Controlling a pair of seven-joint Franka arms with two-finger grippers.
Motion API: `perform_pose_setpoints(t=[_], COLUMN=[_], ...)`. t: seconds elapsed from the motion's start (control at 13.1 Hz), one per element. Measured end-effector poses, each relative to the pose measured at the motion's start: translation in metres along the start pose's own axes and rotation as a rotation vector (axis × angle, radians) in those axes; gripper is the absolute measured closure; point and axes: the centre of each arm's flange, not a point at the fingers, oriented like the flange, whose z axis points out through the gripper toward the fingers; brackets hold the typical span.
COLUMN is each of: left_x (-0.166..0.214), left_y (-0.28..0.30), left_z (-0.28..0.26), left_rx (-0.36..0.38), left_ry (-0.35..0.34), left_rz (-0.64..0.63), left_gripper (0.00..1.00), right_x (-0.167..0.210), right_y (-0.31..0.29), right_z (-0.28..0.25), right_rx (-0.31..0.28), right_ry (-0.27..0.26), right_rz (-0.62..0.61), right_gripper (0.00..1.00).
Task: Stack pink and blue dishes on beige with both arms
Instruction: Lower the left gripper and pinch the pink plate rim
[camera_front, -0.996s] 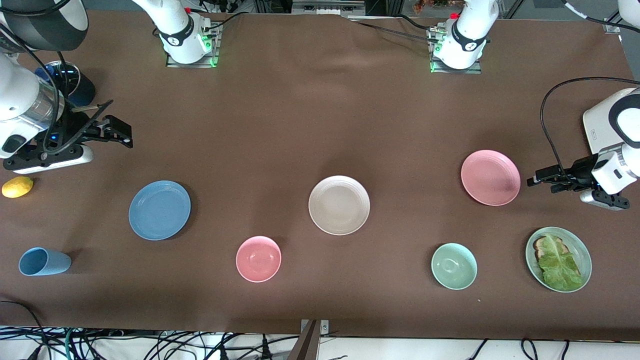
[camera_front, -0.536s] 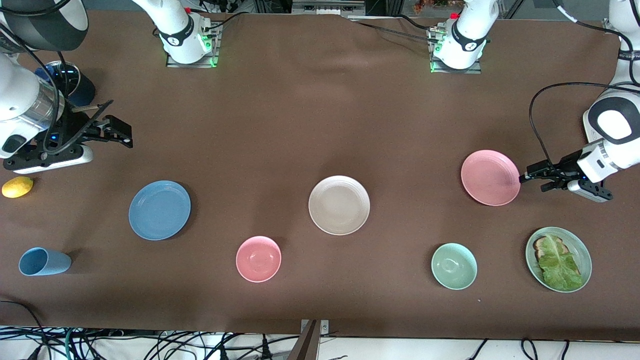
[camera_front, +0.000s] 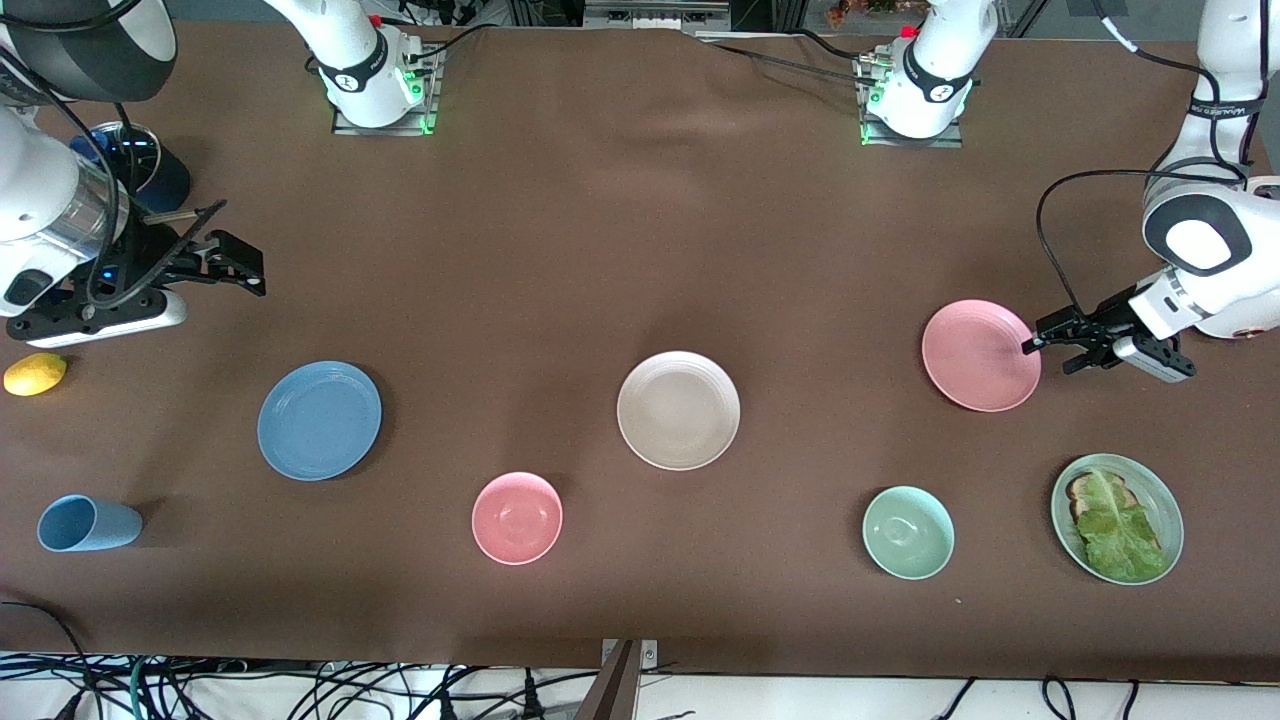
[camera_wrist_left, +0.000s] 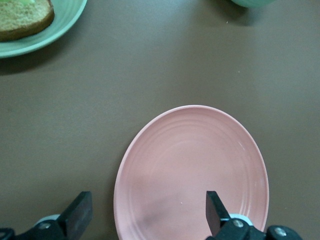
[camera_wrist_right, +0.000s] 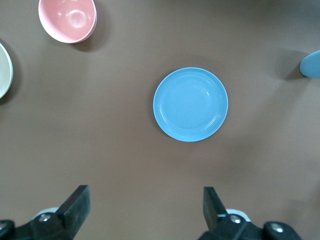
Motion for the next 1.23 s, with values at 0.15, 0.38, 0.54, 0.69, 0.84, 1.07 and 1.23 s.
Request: perform_pose_setpoints(t=[0.15, 0.38, 0.54, 0.69, 0.84, 1.07, 1.23], left_x=[-0.004, -0.012, -0.018, -0.022, -0.022, -0.022, -0.022], left_y=[-0.005, -0.010, -0.015, -0.019, -0.020, -0.019, -0.019], left_z=[0.006, 0.019, 0.025, 0.026, 0.026, 0.026, 0.026], left_rx=[0.002, -0.010, -0.015, -0.015, -0.015, -0.015, -0.015], left_ry=[-0.003, -0.002, -0.003, -0.004, -0.005, -0.006, -0.006], left_rz=[-0.010, -0.050, -0.079, -0.125, -0.177, -0.230, -0.251], left_gripper=[0.00, 0.00, 0.00, 0.02, 0.03, 0.06, 0.13], right_x=[0.000, 0.000, 0.000, 0.000, 0.000, 0.000, 0.000], right_y=[0.000, 0.000, 0.000, 0.000, 0.000, 0.000, 0.000], right_z=[0.000, 0.000, 0.000, 0.000, 0.000, 0.000, 0.000], right_rx=[0.000, 0.000, 0.000, 0.000, 0.000, 0.000, 0.000], right_ry=[0.000, 0.000, 0.000, 0.000, 0.000, 0.000, 0.001], right_rz=[0.000, 0.000, 0.000, 0.000, 0.000, -0.001, -0.001], right_gripper=[0.00, 0.00, 0.00, 0.00, 0.00, 0.00, 0.00])
